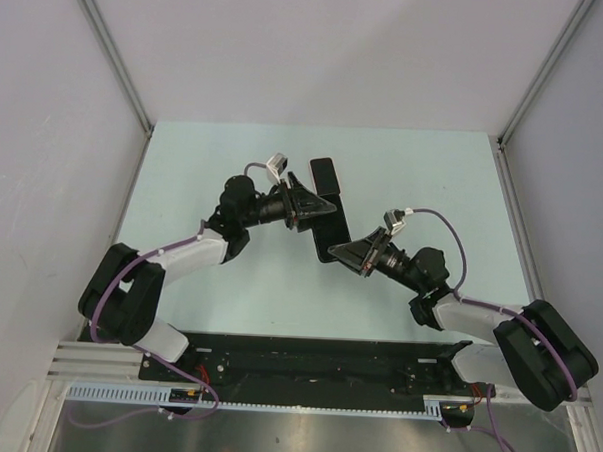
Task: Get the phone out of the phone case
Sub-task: Remove the phone case from the phone.
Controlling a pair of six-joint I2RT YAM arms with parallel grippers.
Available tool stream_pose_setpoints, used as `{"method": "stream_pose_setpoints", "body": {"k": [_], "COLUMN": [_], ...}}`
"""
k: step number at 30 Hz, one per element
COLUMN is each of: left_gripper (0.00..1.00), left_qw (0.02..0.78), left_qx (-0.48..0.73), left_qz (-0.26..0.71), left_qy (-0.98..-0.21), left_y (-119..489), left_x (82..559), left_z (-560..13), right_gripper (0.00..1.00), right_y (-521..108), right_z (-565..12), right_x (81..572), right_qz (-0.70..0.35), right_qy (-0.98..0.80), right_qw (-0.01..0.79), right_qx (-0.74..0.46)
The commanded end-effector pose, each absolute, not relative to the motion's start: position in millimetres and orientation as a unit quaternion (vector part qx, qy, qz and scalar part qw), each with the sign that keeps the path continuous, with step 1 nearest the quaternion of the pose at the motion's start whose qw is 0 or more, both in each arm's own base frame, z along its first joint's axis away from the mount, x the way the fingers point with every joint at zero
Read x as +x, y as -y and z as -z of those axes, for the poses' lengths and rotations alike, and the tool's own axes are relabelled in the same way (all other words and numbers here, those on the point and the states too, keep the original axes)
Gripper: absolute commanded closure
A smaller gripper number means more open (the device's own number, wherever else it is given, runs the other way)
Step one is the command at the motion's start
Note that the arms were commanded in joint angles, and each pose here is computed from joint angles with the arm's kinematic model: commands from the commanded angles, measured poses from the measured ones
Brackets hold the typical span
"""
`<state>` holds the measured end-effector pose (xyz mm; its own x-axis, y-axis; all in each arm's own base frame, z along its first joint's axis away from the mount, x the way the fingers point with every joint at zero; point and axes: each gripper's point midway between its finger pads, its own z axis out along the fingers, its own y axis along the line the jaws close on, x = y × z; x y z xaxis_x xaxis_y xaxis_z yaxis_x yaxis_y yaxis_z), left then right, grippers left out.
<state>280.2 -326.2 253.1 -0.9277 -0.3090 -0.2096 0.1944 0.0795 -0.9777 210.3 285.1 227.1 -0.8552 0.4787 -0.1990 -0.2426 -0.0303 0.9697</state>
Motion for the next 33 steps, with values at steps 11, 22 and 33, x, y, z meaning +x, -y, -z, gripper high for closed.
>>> {"method": "stream_pose_setpoints", "body": {"k": [11,22,33], "left_gripper": [0.79,1.00,1.00], "left_qw": [0.222,0.229,0.265], "left_qx": [-0.056,-0.037,-0.023], "left_qz": [0.688,0.706,0.706], "left_qy": [-0.688,-0.670,-0.656], "left_y": [334,323,310], "left_x": [287,282,280], "left_z": [-267,-290,-322], "right_gripper": [1.00,0.18,0.02], "right_y": [-291,-272,-220], "right_z": [-254,-224,-247], "right_x": [207,200,201], "right_qz": [-0.740,-0.663,-0.580], "right_qy": [-0.608,-0.698,-0.713], "right_qw": [0.277,0.266,0.392], "right_qx": [0.078,0.056,0.043]}}
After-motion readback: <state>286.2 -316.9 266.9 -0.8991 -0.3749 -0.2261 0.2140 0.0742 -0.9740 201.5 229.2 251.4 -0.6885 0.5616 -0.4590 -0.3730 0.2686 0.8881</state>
